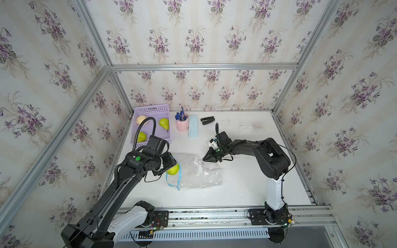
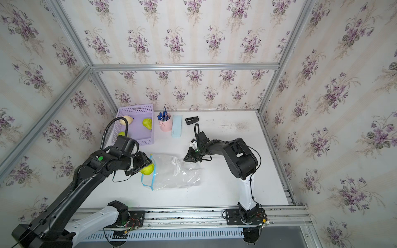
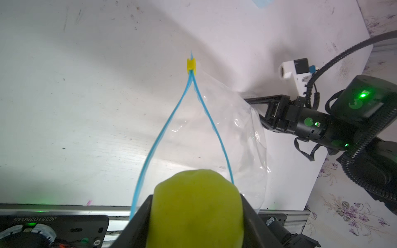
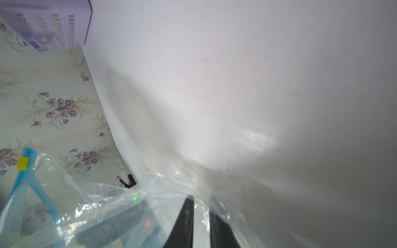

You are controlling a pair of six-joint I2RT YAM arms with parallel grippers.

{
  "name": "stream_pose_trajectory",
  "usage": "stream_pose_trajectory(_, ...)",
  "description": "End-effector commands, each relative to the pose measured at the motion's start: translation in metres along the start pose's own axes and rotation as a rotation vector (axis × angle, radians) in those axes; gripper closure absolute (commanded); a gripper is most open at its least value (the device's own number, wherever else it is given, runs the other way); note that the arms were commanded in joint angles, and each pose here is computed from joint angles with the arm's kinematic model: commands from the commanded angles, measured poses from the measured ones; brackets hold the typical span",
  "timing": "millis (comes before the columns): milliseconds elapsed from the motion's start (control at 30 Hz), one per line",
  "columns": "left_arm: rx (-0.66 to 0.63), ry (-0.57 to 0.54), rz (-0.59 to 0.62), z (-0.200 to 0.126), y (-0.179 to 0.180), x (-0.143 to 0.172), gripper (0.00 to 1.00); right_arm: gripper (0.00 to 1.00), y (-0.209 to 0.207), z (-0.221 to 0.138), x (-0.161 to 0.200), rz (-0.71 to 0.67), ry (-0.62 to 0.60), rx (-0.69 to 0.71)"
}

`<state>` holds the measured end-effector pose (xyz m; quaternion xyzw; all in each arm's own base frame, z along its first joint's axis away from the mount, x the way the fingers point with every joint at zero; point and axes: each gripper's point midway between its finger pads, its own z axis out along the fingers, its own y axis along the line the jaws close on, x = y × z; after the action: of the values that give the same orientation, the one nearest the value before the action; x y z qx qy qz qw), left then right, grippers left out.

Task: Open the zip-top bag and take out the pear
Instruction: Place the pear in the basket, then place the zipper food storage bag at the center of the board.

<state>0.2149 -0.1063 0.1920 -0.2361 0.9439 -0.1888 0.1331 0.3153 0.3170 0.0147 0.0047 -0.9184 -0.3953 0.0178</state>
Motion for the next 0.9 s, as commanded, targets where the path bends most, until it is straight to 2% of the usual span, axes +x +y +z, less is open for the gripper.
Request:
stream_pose_trajectory(0,-0.003,0.056,0.078,-0.003,-0.002,-0.002,0.47,0.82,-0.044,-0.014,-0.025,0.078,-0.118,0.191)
stream_pose_trajectory(100,-0.016,-0.023,0.046,-0.015,0.003,-0.035,0.47,0.82,-0.041,-0.024,-0.036,0.046,-0.146,0.222)
stream_pose_trajectory(200,-0.015,-0.101,-0.003,-0.026,0.007,-0.075,0.47,0.83,-0.057,-0.029,-0.040,0.074,-0.150,0.246)
stream_pose_trajectory(367,-0.018,-0.183,-0.046,-0.024,-0.001,-0.156,0.47,0.78,-0.049,-0.050,-0.055,0.058,-0.222,0.177)
stream_pose_trajectory(433,-0.039,-0.199,-0.075,-0.010,0.002,-0.194,0.47,0.71,-0.029,-0.063,-0.064,-0.001,-0.260,0.125)
stream_pose_trajectory(533,-0.052,-0.216,-0.120,0.008,0.006,-0.243,0.49,0.53,0.017,-0.088,-0.073,-0.127,-0.309,0.026)
stream_pose_trajectory(667,-0.123,-0.192,-0.147,0.047,0.017,-0.285,0.46,0.35,0.055,-0.121,-0.079,-0.243,-0.366,-0.006)
stream_pose_trajectory(800,-0.129,-0.159,-0.184,0.082,0.021,-0.307,0.23,0.33,0.074,-0.149,-0.078,-0.281,-0.384,-0.018)
stream_pose_trajectory(867,-0.124,-0.166,-0.198,0.084,0.020,-0.314,0.15,0.32,0.082,-0.164,-0.076,-0.303,-0.404,-0.011)
